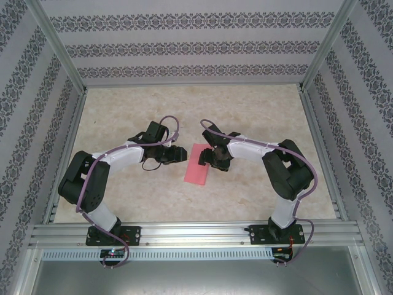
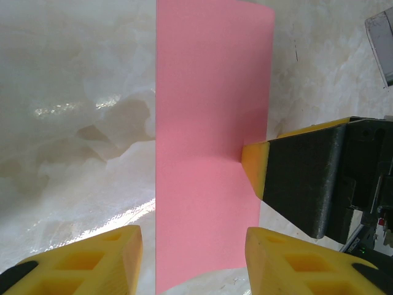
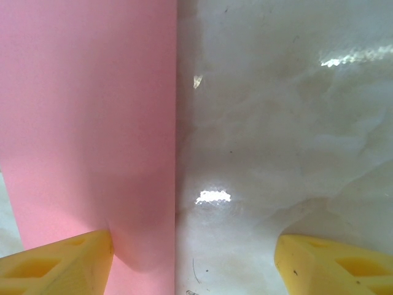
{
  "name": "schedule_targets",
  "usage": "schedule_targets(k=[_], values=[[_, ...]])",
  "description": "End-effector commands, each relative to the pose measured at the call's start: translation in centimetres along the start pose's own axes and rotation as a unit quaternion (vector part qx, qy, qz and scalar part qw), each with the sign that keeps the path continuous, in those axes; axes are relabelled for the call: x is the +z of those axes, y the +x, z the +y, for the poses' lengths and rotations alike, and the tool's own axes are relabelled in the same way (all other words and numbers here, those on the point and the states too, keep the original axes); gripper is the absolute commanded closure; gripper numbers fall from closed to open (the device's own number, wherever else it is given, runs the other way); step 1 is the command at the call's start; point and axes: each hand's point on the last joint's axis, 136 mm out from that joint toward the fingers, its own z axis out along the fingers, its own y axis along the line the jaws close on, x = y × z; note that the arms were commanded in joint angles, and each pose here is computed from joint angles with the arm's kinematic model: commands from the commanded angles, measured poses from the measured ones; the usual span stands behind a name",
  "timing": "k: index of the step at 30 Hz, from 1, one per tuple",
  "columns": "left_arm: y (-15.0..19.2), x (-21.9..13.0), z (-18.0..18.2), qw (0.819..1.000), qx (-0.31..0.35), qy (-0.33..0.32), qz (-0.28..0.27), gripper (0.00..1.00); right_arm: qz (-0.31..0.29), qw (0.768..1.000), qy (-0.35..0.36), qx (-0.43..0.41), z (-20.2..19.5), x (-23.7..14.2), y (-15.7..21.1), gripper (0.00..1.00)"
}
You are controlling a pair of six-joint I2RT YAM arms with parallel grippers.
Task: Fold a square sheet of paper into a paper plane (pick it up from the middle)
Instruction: Hold the square sheet of paper at the center of the table.
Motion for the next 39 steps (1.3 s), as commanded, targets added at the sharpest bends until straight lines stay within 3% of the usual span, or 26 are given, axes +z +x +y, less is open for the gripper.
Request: schedule_targets(k=[1, 24, 29, 36, 39], values=[[-0.1, 0.3, -0.6, 1.0, 0.009, 0.006, 0.008, 0.51, 0.026, 0.999, 0.04, 0.001, -2.5, 3.5, 1.0, 0.27], [-0.7, -0.2, -1.0, 1.0, 0.006, 0.005, -0.006, 0.55, 0.032, 0.997, 0.064, 0.001, -3.4, 3.7, 1.3, 0.28], [-0.7, 0.7, -1.5, 1.0, 0.001, 0.014, 0.01, 0.65, 0.034, 0.997, 0.069, -0.001, -3.5, 3.7, 1.3, 0.28], [-0.2, 3.3, -2.3, 0.999, -0.001, 0.006, 0.046, 1.0, 0.034, 0.997, 0.071, 0.002, -3.6, 3.8, 1.4, 0.28], [-0.1, 4.3, -2.4, 0.998, -0.003, -0.001, 0.056, 1.0, 0.035, 0.997, 0.071, 0.001, -3.6, 3.9, 1.5, 0.28]])
